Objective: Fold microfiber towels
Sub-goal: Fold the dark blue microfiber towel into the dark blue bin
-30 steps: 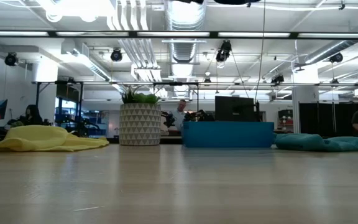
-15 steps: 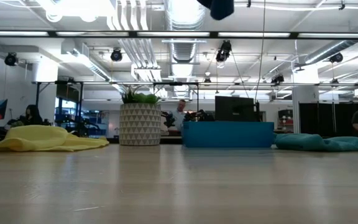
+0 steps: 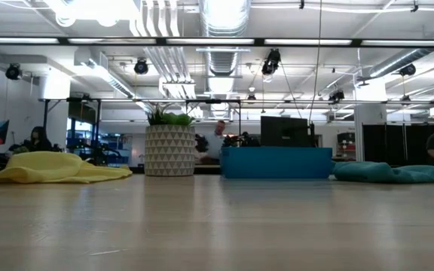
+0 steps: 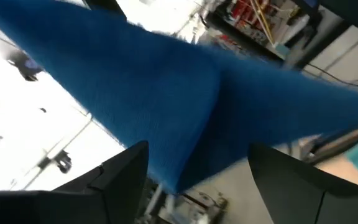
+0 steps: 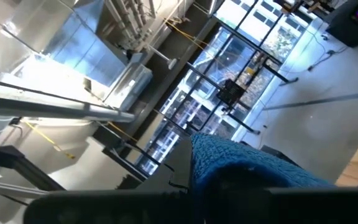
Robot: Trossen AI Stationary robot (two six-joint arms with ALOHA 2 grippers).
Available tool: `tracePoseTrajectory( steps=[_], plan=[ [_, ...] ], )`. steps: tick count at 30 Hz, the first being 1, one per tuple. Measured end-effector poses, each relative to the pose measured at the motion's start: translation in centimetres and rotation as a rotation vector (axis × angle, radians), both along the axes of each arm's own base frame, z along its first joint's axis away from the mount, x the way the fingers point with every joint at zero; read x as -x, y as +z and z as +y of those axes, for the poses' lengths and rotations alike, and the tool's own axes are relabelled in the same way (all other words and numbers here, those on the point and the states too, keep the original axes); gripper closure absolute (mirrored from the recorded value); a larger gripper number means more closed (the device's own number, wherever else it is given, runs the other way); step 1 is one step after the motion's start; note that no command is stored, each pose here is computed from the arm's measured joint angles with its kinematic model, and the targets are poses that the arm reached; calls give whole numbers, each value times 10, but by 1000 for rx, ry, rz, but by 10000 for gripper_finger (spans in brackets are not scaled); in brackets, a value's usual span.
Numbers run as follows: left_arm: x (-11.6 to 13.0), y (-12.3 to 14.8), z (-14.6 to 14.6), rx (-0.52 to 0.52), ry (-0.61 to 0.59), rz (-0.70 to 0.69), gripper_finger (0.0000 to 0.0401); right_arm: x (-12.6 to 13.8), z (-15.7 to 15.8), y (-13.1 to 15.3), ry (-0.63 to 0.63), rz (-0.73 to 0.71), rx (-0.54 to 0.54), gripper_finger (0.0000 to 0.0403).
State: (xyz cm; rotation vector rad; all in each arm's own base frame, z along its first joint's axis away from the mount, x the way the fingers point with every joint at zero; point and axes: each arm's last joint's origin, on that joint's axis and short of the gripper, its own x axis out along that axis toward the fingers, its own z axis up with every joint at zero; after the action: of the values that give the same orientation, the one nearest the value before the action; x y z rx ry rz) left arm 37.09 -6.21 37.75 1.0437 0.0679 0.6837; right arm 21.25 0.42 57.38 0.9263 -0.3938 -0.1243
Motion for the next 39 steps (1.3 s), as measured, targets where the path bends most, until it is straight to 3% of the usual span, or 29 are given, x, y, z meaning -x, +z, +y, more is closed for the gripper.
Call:
tracePoseTrajectory(
  steps=[5, 10, 27, 39],
  plan=[
    [-5, 3, -1, -66, 35, -53, 139, 0, 0, 0, 0, 1, 0, 394],
    [-10, -3, 3, -115, 61, -12, 139, 0, 0, 0, 0, 1, 0, 394],
    [-15, -2, 27, -139, 84, -14, 139, -8, 1, -1, 21, -17, -7, 394],
    [-13, 20, 28, -127, 91, -84, 139, -14, 2, -2, 29, -21, -6, 394]
  ],
)
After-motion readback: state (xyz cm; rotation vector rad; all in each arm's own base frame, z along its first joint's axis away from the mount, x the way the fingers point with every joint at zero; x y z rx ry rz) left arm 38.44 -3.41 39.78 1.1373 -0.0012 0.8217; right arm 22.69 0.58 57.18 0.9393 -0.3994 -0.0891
